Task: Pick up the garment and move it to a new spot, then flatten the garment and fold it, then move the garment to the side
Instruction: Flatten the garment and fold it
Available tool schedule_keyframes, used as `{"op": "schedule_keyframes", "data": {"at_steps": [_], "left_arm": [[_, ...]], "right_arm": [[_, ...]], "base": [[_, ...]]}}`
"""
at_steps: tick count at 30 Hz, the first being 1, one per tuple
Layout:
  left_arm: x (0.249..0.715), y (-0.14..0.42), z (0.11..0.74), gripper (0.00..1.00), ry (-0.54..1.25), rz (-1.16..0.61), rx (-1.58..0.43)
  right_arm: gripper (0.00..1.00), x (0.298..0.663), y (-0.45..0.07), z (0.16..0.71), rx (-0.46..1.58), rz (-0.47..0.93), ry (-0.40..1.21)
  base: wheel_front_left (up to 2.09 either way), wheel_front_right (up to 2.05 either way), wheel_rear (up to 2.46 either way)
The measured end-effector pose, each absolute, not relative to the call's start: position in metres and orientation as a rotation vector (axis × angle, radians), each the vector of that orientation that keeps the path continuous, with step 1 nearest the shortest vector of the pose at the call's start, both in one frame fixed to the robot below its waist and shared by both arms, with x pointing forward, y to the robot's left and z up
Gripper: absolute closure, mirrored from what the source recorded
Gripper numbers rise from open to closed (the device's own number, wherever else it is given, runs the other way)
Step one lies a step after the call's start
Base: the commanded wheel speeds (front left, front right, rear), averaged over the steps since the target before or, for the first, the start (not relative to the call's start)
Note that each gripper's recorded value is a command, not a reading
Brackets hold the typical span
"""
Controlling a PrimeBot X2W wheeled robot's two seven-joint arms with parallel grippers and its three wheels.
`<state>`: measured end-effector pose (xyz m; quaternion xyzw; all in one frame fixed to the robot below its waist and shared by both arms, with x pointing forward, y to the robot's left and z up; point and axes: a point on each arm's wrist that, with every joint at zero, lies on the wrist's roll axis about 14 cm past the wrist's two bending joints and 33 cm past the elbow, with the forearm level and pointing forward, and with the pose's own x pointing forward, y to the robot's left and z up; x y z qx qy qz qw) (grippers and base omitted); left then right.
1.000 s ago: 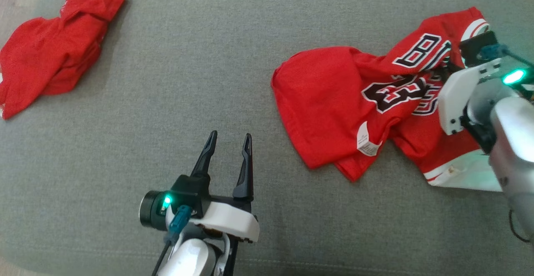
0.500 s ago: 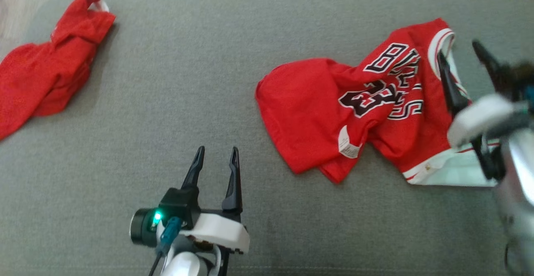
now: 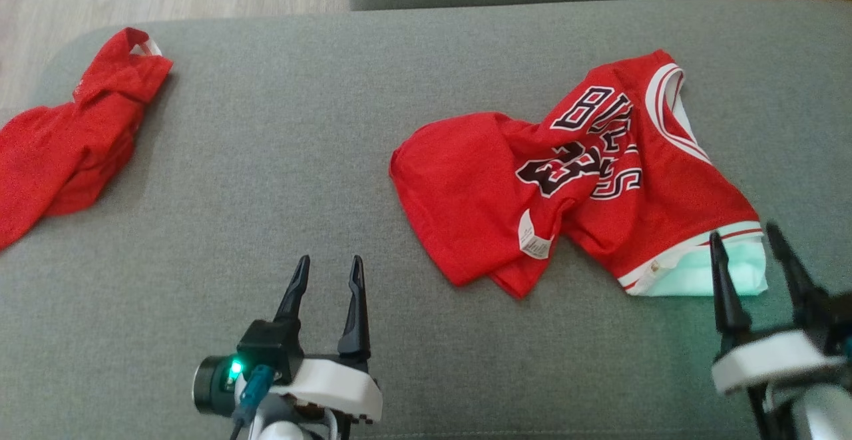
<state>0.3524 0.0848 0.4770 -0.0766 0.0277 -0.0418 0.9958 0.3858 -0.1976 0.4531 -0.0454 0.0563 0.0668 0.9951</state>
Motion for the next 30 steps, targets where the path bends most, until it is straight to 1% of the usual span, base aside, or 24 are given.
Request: {"op": "schedule_keyframes", "data": {"at_steps": [6,12,17,21,30], "left_arm": [[0.344,0.086,0.478,0.00,0.052,-0.082,-0.155],[0.335,0.093,0.476,0.00,0.056,-0.069,-0.145],[0.324,0.096,0.473,0.00,0.064,-0.062,-0.143],[0.318,0.100,0.471,0.00,0.069,-0.051,-0.143],[0.318,0.098,0.471,0.00,0.066,-0.062,-0.137]], "right_arm": [[0.00,0.354,-0.198,0.437,-0.038,0.079,0.152],[0.00,0.343,-0.202,0.451,-0.009,0.031,0.106],[0.00,0.326,-0.205,0.448,0.006,0.007,0.116],[0.00,0.320,-0.205,0.448,0.006,0.002,0.115],[0.00,0.319,-0.203,0.449,0.015,0.000,0.111]], "base": [[0.00,0.00,0.00],[0.00,0.00,0.00],[0.00,0.00,0.00],[0.00,0.00,0.00],[0.00,0.00,0.00]]}}
